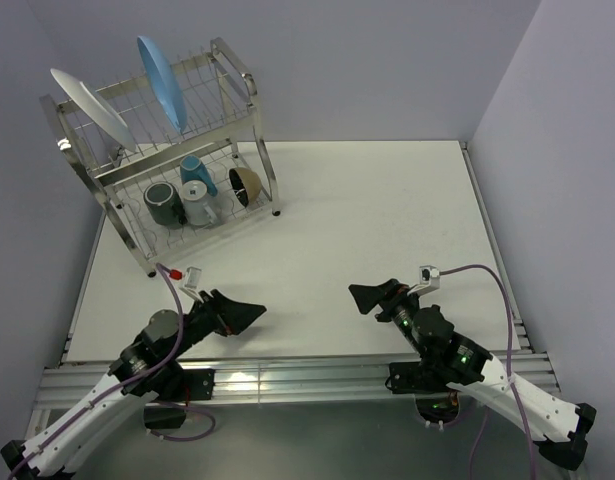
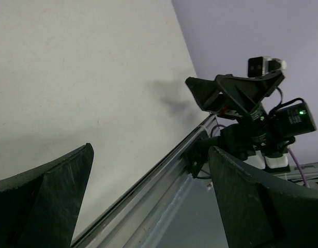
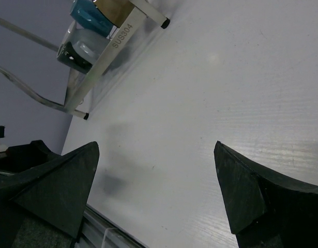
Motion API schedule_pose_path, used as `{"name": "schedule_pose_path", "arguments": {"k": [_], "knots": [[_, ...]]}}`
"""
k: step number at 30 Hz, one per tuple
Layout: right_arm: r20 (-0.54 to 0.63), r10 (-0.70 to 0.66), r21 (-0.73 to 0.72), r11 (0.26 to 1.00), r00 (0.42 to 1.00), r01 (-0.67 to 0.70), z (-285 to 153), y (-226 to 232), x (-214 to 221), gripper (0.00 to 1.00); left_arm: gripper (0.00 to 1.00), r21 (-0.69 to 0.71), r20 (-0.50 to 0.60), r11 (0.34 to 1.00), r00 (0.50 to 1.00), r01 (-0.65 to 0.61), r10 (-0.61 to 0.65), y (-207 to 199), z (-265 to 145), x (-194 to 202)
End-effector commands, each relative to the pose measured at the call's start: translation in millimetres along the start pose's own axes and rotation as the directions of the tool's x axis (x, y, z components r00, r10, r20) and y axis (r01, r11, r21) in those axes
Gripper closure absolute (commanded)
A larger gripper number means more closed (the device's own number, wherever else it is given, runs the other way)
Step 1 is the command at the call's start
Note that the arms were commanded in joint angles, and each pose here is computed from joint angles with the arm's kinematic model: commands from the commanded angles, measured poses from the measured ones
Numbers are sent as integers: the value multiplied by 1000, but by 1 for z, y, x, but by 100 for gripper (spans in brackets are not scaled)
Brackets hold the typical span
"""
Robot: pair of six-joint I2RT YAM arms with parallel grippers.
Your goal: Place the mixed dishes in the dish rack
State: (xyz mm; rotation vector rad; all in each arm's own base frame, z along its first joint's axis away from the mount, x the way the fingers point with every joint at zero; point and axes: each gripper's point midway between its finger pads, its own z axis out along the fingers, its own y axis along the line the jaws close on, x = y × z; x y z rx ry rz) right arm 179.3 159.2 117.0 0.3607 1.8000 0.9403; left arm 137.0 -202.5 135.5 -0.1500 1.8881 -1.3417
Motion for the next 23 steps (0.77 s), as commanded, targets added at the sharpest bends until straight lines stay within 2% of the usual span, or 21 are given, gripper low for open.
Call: {"name": "schedule_pose_path", "arguments": {"k": [1,5,23], "knots": [[18,38,-18,999,999,-38,5,-14,13,0,1,261,104,965,994,-10,-18,-54,-13,-23],[33,47,-32,998,998,-46,4,-11,9,0,1,335,131,942,991,-26,-19,-70,-18,-29],[47,60,-71,996,997,-56,1,-5,5,0,1,407,116,913,992,-8,-43,-84,-23,-28]]}}
